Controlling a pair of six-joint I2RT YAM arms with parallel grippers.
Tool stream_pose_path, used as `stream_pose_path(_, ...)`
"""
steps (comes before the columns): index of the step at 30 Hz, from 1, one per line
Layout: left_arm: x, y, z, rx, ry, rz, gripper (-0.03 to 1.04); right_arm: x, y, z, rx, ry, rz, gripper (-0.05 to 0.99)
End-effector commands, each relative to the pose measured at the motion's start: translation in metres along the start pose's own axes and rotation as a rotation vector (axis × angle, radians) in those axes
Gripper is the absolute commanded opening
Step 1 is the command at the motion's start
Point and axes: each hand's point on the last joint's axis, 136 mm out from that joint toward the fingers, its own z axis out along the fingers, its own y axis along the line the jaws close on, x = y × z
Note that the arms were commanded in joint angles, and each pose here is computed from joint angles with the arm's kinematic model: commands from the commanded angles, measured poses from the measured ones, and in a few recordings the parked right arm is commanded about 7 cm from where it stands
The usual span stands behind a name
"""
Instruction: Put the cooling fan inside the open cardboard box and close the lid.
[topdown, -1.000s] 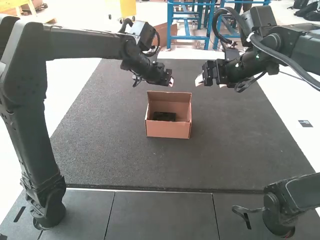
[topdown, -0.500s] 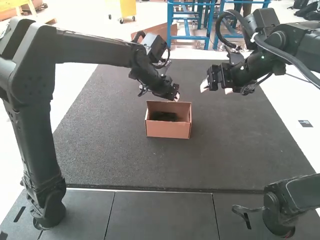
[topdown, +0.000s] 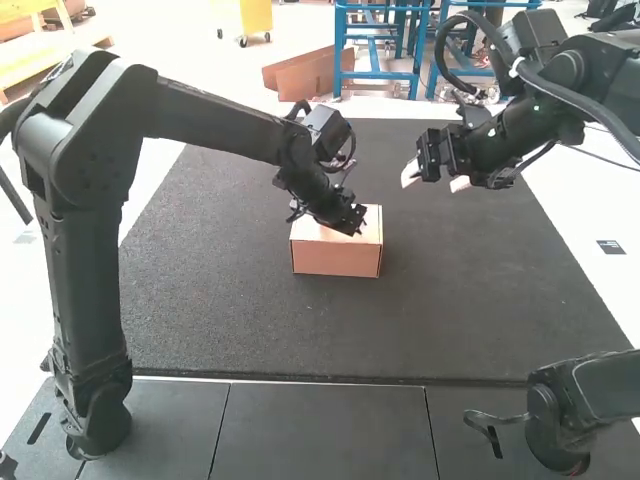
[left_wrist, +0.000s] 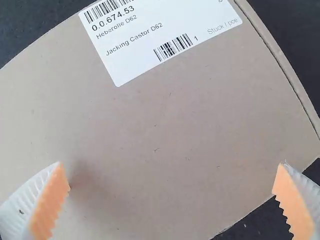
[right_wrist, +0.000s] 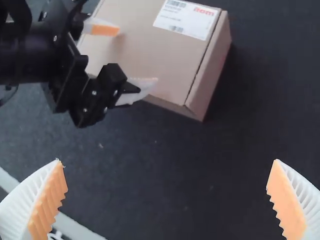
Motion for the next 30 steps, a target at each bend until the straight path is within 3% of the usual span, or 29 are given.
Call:
stream_pose_path(1,0.004,0.006,0.002,-0.021,0.003,-0.012,0.97,-0.007,0.007,-0.014,-0.024,-0.040,-0.014,0.92)
stream_pose_path(13,0.013,0.023,0.002,-0.043,0.008,-0.039,0.97,-0.008,0.008,-0.016,-0.024,-0.042,-0.013,0.92)
stream_pose_path(20,-0.048,0.041,-0.072,-0.059,-0.163,-0.099,0.97,-0.027,0.006,-0.026,-0.012,-0.132,-0.003,0.92)
stream_pose_path(30,-0.082,0.104,-0.169,-0.145,-0.373,-0.201,0.97,-0.066,-0.011,-0.044,0.041,-0.300,0.002,0.92)
